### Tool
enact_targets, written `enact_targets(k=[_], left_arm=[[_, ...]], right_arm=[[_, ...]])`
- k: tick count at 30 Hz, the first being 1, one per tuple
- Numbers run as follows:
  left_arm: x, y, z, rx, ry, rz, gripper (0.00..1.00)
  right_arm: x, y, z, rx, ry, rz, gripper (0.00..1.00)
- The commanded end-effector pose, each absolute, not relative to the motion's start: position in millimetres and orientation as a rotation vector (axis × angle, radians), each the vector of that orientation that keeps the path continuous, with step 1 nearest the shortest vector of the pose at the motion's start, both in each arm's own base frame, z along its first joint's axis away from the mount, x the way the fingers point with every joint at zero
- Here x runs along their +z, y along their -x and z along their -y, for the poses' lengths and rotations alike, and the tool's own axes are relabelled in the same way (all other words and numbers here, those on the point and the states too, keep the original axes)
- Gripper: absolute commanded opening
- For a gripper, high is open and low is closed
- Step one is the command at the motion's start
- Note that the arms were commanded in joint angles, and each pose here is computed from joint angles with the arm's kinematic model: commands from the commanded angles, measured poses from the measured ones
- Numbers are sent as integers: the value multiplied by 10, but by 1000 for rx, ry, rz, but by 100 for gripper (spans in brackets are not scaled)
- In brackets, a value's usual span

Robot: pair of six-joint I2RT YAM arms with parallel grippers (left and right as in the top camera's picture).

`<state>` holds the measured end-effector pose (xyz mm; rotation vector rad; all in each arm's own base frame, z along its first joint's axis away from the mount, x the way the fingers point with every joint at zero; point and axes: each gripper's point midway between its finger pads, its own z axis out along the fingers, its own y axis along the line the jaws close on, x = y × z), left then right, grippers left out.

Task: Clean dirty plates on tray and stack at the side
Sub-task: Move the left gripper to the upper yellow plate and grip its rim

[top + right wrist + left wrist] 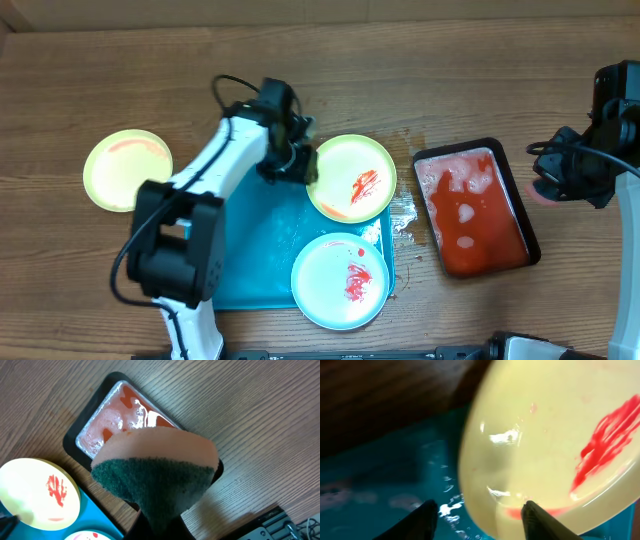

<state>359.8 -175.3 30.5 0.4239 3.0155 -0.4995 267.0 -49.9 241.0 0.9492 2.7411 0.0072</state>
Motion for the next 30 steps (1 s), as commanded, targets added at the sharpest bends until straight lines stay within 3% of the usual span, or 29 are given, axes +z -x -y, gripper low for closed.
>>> enact_targets(k=[1,4,5,7,10,12,17,18,19,20,27,28,30], left_arm=[[179,-3523,1831,-456,-428,-3058,64],[174,-3497,1864,-456,-394,-3073,58],[174,-3494,1862,-456,-362,-3082,50],[172,-3475,1852,-453,-337,-3096,49],[171,-3450,1837,-451,-333,-3108,55],[170,-3443,1834,-449,-333,-3111,77],[169,-3471,1838,-448,-334,-3100,80],[171,-3484,1845,-450,-335,-3093,86],[171,-3488,1846,-450,-336,-3091,98],[165,-3494,1839,-443,-335,-3090,100],[35,-3482,1798,-416,-301,-3084,100],[-5,-3453,1786,-414,-286,-3092,85],[-35,-3418,1774,-412,-254,-3107,71]], right_arm=[[2456,-2694,488,7,-915,-2740,4],[2455,-2693,488,7,-915,-2741,4],[2455,-2693,488,7,-915,-2741,4],[2455,-2692,488,7,-915,-2741,4],[2454,-2689,487,6,-915,-2743,4],[2454,-2688,487,6,-915,-2743,4],[2452,-2682,485,6,-912,-2747,4],[2451,-2676,485,5,-913,-2749,4],[2450,-2674,484,5,-912,-2750,4],[2450,-2671,484,5,-913,-2751,4],[2448,-2665,483,3,-913,-2754,4],[2448,-2664,483,3,-913,-2754,4],[2448,-2664,483,3,-914,-2754,4]])
